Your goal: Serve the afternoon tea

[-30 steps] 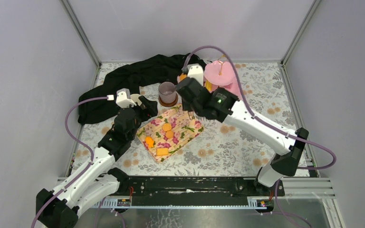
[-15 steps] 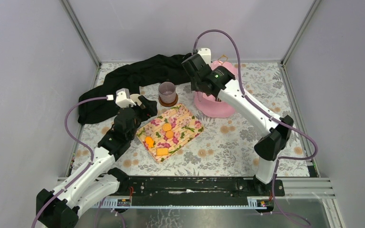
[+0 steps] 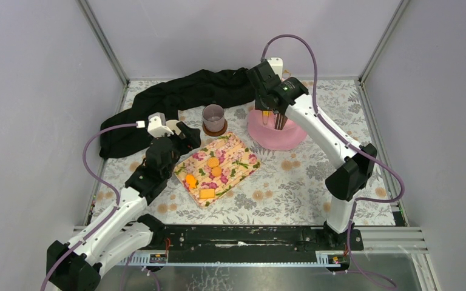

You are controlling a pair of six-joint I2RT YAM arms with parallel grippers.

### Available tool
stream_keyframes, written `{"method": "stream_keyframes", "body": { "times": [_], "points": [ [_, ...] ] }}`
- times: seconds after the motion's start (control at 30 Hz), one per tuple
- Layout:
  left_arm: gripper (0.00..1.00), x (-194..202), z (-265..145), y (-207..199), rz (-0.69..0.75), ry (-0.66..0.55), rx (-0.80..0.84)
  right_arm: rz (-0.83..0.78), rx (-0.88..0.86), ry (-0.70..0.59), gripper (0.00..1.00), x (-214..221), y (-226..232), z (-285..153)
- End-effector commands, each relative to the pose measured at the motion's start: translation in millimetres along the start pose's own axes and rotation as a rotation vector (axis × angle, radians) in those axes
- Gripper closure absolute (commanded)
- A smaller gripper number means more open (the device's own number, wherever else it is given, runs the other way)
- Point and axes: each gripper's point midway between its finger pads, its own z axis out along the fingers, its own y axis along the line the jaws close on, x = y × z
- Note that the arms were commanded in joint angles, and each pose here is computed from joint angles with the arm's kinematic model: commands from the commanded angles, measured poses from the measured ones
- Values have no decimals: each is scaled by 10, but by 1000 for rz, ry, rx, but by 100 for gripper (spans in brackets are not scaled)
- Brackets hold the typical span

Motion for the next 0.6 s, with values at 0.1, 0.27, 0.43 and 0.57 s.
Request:
{"method": "stream_keyframes", "body": {
  "times": [0.1,0.27,0.43,0.57],
  "points": [
    [7,-106,20,-37,-24,-38,12,45,0,-1,74,-61,-108,30],
    [7,-108,19,-41,-26,-38,14,49,14,13,70,-23,-146,75],
    [7,-103,20,-45,-26,-36,16,51,-4,32,59,32,-126,88],
    [7,-102,21,-48,-26,-35,17,53,-1,42,52,67,-136,108]
  ]
}}
